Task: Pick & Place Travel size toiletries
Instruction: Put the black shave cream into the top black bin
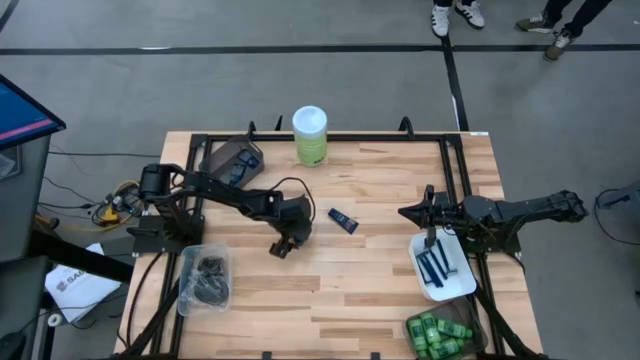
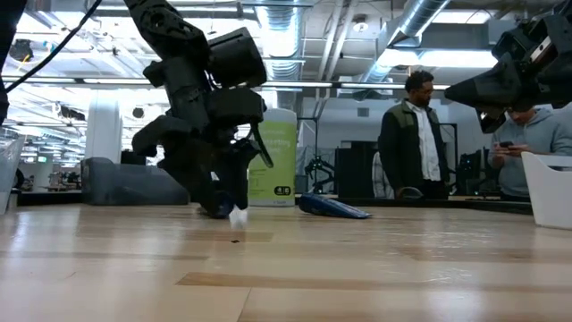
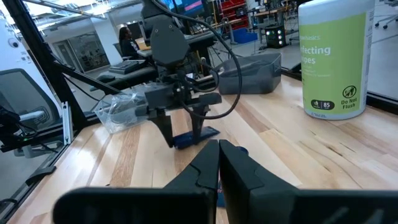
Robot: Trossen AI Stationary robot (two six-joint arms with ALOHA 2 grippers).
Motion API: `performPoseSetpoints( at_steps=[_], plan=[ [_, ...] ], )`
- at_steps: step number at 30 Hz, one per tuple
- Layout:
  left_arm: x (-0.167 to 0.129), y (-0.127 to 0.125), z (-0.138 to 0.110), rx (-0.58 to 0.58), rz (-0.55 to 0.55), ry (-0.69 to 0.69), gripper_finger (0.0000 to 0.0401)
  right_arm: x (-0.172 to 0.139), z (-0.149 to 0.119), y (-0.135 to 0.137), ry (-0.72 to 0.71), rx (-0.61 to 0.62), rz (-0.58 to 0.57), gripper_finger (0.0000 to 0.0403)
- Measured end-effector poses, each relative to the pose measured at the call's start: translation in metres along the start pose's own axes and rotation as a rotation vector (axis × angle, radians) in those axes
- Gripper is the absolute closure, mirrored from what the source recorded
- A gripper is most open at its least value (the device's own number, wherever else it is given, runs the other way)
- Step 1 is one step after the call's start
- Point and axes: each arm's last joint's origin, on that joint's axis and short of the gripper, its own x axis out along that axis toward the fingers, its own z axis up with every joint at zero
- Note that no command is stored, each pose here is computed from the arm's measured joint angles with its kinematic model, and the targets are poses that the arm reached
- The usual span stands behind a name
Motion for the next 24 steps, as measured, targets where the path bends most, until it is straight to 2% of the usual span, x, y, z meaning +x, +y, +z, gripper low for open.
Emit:
performPoseSetpoints(
  at_steps=[16, 24],
  plan=[
    [0.002, -0.006, -0.015, -0.039, 0.002, 0.090, 0.0274, 0.000, 0.000, 0.000, 0.000, 0.000, 0.000, 0.0397],
    [-0.012, -0.005, -0.012, -0.183, 0.047, 0.080, 0.0269, 0.000, 0.000, 0.000, 0.000, 0.000, 0.000, 0.0397]
  ],
)
